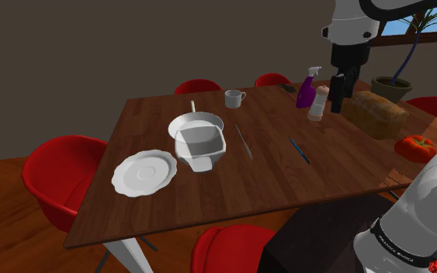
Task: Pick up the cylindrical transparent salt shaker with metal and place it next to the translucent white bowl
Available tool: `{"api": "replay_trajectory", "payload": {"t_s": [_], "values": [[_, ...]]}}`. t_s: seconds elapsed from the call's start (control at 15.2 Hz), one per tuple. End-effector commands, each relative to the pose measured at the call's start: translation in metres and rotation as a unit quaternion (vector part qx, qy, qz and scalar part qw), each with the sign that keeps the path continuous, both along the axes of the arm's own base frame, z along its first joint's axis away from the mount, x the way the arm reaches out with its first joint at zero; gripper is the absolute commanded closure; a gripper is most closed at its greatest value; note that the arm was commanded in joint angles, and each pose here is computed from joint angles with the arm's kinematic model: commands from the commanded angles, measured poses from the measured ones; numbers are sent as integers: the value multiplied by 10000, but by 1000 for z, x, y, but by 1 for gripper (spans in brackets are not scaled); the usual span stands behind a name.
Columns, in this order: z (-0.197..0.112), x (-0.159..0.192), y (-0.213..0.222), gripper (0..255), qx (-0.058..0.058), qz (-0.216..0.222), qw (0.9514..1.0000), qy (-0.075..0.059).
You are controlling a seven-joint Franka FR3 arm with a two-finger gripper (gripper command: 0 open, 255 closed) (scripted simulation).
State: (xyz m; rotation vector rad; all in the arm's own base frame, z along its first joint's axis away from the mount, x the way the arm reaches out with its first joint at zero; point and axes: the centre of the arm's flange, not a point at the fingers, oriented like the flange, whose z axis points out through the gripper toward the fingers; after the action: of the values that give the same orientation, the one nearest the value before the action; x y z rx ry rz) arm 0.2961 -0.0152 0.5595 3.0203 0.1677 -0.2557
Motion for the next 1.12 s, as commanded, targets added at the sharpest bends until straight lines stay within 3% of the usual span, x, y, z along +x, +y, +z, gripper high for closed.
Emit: {"api": "replay_trajectory", "payload": {"t_s": [0.0,1.06], "values": [[0,0,0,0,0,0,10000,0],[-55,82,-181,0,47,-94,9990,-442]]}}
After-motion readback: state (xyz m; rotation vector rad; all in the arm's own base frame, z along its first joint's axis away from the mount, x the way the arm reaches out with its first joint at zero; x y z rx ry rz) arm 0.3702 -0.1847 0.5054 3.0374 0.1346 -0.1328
